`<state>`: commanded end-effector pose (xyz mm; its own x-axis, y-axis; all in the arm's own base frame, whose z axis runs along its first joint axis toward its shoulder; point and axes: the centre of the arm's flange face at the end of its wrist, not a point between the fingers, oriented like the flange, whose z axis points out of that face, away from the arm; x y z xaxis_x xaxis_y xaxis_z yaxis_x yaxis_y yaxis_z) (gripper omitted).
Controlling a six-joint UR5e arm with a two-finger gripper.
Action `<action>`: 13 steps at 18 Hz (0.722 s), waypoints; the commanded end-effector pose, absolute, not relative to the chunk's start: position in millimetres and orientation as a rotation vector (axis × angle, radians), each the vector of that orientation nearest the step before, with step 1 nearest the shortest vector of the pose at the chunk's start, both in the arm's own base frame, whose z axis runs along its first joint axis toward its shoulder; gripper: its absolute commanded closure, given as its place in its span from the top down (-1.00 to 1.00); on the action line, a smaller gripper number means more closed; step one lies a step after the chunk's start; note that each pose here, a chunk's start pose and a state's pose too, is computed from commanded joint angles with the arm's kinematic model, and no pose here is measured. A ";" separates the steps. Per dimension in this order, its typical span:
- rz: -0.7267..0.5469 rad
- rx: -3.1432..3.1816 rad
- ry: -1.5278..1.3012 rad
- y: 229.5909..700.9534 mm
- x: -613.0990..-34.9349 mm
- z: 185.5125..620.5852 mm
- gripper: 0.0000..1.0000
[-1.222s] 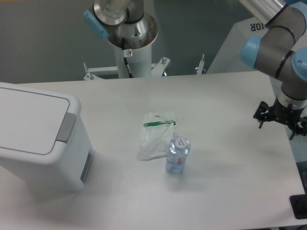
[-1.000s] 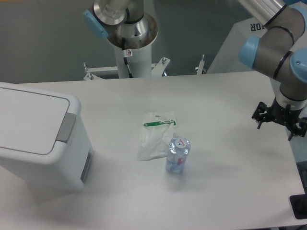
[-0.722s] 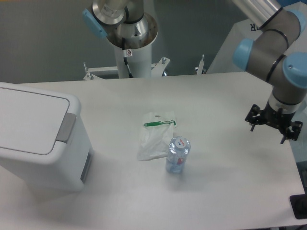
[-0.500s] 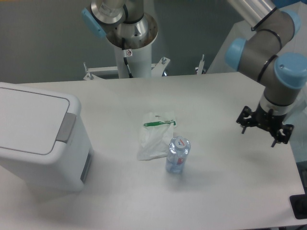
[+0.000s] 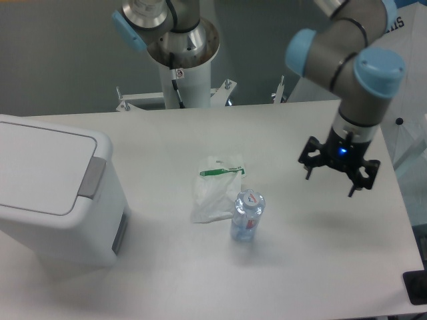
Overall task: Open the trash can
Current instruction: 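Move the open gripper across the table toward the white trash can lid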
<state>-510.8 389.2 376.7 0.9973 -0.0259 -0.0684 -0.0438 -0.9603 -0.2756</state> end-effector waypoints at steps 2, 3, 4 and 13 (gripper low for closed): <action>-0.003 -2.758 -0.099 393.1 -502.4 390.3 1.00; -0.012 -2.719 -0.133 396.2 -494.9 403.4 1.00; -0.003 -2.701 -0.160 398.5 -484.3 419.9 1.00; -0.227 -2.463 -0.520 471.8 -398.5 502.2 1.00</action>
<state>-398.5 471.8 502.2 0.9083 0.3129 0.2776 0.4164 -0.7402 -0.5280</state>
